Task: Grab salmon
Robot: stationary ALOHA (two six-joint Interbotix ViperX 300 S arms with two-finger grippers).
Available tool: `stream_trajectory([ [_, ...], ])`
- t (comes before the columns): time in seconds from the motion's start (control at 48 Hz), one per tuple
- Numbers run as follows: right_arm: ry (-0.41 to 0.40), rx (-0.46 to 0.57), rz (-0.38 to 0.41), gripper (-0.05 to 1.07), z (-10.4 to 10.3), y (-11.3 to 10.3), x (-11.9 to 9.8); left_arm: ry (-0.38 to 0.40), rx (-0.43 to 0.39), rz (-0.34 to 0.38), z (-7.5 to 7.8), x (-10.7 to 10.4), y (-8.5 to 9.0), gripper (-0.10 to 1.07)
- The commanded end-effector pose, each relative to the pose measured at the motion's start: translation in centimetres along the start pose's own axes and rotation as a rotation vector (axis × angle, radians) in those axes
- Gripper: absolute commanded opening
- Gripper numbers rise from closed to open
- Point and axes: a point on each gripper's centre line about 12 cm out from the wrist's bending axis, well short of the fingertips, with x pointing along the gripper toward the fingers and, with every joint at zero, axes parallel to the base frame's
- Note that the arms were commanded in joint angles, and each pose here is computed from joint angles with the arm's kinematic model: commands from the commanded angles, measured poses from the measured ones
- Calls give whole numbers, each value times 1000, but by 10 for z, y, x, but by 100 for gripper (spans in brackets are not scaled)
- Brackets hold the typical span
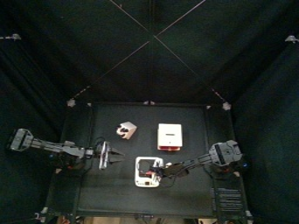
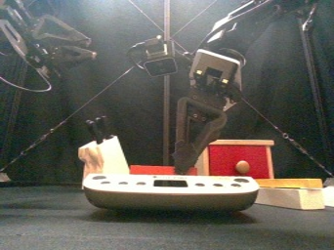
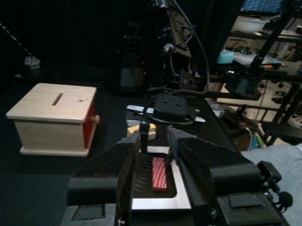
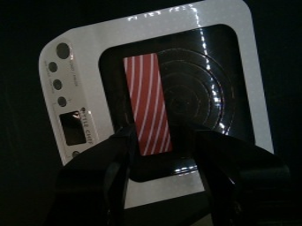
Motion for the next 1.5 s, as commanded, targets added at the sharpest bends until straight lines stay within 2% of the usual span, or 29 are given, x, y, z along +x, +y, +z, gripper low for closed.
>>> stream_trajectory([
  [0.0, -27, 10, 2, 82, 12, 0, -9, -15, 2, -2, 5, 2, -1, 73],
  [0.208, 14, 0, -34, 80, 9, 1, -7, -14, 2, 0, 5, 2, 0, 73],
  [0.458, 20, 5, -38, 65, 11, 4, -9, -14, 1, 0, 5, 2, 0, 73],
  [0.604, 3, 17, -27, 60, 15, 4, -16, -14, 2, 0, 5, 2, 0, 73],
  [0.792, -43, 56, 15, 60, 21, 4, -38, -18, 2, -1, 6, 2, 0, 73],
  [1.0, -112, 108, 112, 60, 21, 7, -58, -26, 3, -1, 7, 0, 0, 73],
  [1.188, -147, 155, 177, 60, 10, 4, -62, -26, 6, -1, 7, 0, 0, 73],
  [1.479, -149, 194, 196, 60, 5, -1, -61, -27, 10, 8, 8, 1, 2, 73],
])
